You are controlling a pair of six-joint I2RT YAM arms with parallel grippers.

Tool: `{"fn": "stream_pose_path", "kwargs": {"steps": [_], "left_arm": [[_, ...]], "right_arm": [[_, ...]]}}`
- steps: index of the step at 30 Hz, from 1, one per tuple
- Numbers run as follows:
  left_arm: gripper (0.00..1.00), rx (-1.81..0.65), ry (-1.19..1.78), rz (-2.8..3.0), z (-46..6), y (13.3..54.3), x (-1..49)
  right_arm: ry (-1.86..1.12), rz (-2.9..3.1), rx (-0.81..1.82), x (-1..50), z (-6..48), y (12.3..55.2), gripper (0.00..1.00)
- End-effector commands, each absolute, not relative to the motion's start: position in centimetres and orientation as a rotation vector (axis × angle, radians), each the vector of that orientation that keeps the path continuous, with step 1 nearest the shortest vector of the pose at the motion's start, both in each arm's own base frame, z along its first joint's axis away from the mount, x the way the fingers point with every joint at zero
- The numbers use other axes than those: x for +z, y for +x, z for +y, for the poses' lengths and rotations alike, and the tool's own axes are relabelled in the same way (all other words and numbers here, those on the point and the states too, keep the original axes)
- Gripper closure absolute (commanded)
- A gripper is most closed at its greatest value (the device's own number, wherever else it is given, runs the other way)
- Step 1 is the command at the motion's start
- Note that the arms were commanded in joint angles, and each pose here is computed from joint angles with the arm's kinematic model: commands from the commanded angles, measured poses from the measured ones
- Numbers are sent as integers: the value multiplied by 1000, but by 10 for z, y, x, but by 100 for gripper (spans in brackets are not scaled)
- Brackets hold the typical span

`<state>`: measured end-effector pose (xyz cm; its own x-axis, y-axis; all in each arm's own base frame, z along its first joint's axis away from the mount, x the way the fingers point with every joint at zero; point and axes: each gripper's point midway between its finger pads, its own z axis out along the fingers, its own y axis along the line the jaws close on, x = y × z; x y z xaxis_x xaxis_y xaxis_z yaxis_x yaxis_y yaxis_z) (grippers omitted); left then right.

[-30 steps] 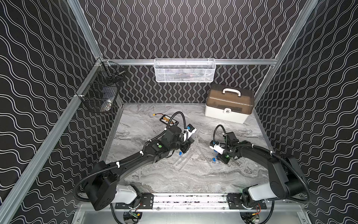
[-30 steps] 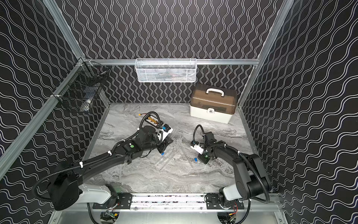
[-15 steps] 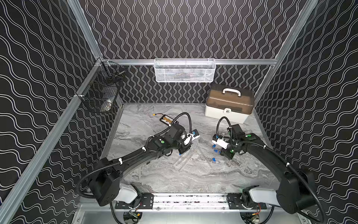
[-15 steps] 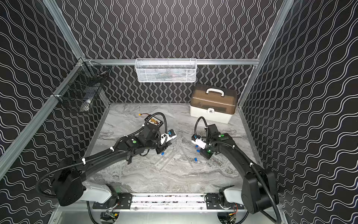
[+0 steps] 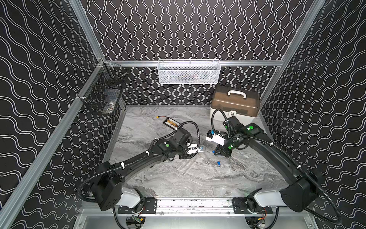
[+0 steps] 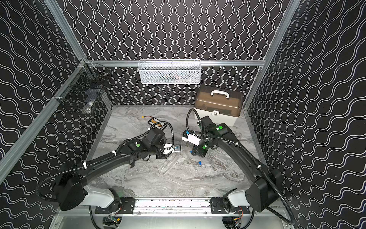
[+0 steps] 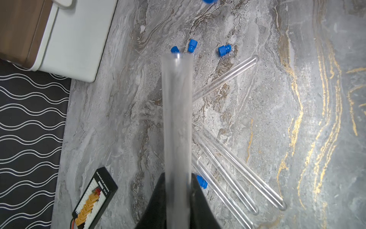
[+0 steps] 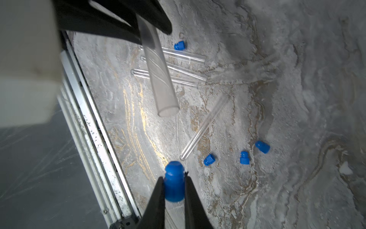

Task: Insert stoppers into test tubes
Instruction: Insert the stopper into the test tube.

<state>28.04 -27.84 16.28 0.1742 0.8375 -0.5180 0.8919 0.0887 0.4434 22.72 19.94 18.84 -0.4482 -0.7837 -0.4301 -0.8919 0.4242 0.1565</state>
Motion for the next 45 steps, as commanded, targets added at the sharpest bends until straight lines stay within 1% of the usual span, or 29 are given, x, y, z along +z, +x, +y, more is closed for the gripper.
{"fn": "stream_pose_path", "kwargs": {"steps": [1,5,17,30,38,45], "left_arm": [[100,-60,1801,1545,-282,280,165],[100,-68,1818,1519,-284,278,165],[100,-73,1819,1501,-286,278,166],[100,-81,1811,1461,-289,276,175],[100,36,1957,1267,-296,259,182],[100,30,1948,1135,-314,245,202]], "right_arm": [[-1462,2377,626,194,212,220,84],[-1487,2359,660,197,218,218,83],[-1489,2350,637,195,227,229,84],[-1544,2359,635,188,231,226,85],[-1603,2329,621,189,237,231,88],[-1578,2255,647,202,250,242,91]]}}
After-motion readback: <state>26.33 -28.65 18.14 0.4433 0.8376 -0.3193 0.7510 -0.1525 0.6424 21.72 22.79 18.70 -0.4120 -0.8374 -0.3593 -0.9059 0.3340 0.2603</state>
